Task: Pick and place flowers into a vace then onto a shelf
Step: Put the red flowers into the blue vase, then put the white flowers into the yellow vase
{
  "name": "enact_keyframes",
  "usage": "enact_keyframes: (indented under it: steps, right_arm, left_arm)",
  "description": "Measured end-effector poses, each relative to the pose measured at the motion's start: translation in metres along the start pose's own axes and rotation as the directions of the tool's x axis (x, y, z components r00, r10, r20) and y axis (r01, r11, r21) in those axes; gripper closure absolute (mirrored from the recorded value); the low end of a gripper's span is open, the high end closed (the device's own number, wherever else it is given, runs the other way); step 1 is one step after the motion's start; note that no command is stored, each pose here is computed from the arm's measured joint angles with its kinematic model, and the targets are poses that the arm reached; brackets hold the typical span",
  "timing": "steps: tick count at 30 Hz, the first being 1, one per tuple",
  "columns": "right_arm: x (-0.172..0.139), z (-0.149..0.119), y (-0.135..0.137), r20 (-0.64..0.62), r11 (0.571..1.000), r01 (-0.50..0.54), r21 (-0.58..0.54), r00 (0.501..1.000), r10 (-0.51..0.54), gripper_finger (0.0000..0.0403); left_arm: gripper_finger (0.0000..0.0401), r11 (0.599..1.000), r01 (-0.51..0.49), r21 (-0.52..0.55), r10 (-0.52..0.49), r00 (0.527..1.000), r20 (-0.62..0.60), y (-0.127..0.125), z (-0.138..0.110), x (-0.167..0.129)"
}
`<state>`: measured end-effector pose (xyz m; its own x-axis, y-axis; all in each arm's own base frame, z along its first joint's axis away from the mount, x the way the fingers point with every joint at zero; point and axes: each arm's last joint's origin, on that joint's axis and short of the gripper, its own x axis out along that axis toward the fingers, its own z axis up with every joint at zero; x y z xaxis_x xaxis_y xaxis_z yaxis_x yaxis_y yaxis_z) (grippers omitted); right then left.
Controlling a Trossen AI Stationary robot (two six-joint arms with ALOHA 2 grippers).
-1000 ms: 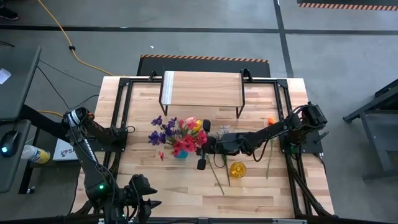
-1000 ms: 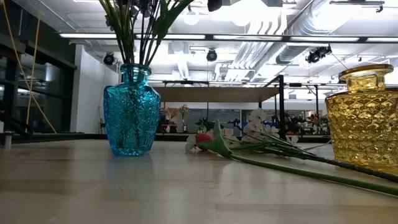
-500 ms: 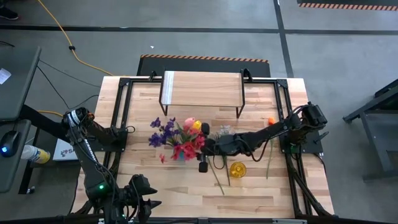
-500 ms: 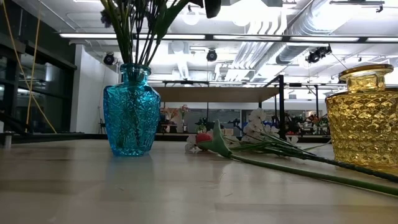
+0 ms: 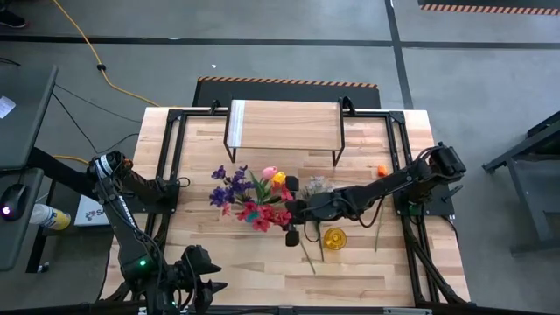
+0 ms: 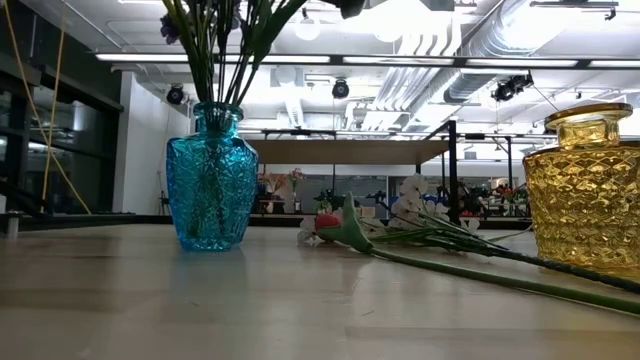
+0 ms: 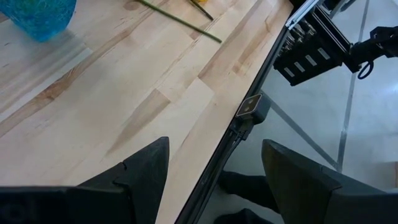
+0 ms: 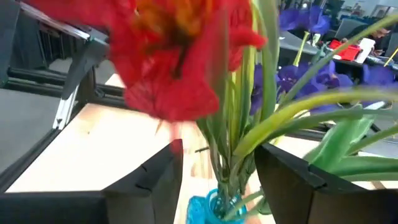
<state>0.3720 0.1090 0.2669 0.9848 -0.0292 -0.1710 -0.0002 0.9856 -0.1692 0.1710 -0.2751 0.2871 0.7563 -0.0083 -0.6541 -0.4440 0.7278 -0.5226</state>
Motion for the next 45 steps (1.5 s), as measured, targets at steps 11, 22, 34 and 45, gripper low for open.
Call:
enact_keyframes:
  steps: [11, 22, 34, 45]
  right_arm:
    - [-0.023, 0.012, 0.000, -0.070, 0.999, -0.035, -0.029, 0.997, 0.033, 0.0212]
    - [-0.059, 0.023, 0.010, -0.182, 0.990, -0.118, -0.076, 0.978, 0.102, 0.0214]
    - [-0.102, 0.018, 0.002, -0.425, 0.991, -0.019, 0.135, 0.902, 0.075, 0.0220]
    - [-0.103, -0.011, -0.024, -0.678, 0.899, 0.184, 0.397, 0.719, 0.152, 0.0235]
  left_arm:
    - [0.0114, 1.000, 0.000, 0.000, 0.000, 1.000, 0.000, 0.000, 0.000, 0.000]
    - [0.0114, 1.000, 0.000, 0.000, 0.000, 1.000, 0.000, 0.000, 0.000, 0.000]
    - [0.0114, 1.000, -0.001, 0.001, 0.001, 1.000, 0.002, 0.000, 0.000, 0.000]
    - [0.0114, 1.000, -0.001, 0.001, 0.001, 1.000, 0.005, 0.000, 0.000, 0.000]
